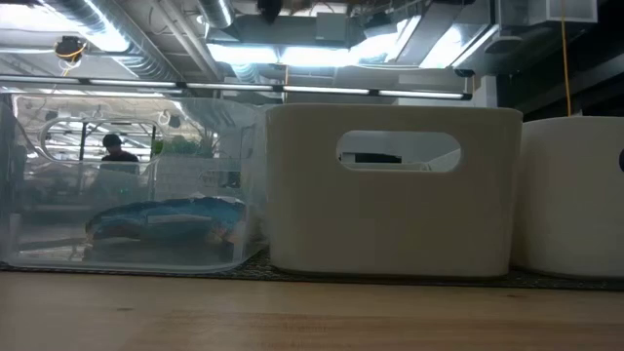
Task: Pick and place Granola Bars by type
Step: Put the yellow granola bar into the transparent bin, then return to Home Position
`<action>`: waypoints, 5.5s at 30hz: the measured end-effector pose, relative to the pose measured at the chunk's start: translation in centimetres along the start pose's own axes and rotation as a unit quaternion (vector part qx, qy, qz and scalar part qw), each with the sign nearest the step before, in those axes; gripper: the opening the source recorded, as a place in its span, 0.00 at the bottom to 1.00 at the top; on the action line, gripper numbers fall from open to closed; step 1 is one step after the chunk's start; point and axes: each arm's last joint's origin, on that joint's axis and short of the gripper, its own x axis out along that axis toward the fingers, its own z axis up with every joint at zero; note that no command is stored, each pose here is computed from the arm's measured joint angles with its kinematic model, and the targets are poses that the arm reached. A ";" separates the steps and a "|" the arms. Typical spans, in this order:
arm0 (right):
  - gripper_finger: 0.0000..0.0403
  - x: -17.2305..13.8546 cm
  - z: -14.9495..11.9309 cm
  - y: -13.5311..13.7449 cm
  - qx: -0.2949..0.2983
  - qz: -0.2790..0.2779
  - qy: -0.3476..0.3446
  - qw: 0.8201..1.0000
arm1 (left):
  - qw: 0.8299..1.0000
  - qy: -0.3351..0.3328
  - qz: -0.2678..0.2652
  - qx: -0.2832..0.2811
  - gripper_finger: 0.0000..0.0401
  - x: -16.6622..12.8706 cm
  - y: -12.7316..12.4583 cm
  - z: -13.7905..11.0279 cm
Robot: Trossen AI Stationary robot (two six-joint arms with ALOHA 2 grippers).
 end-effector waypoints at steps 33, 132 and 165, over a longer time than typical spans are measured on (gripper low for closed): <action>0.29 0.4 -0.6 0.2 0.013 0.002 0.020 1.000 | 0.956 -0.217 -0.036 -0.194 0.04 -5.0 -5.1 -12.6; 0.29 0.4 -1.4 0.4 -0.008 0.011 0.061 0.998 | 0.907 0.176 -0.151 -0.350 0.53 5.6 -13.4 -20.3; 0.29 2.1 -2.5 0.6 -0.036 0.020 0.078 0.996 | 0.928 -0.161 -0.162 -0.295 0.52 3.9 -4.5 -14.1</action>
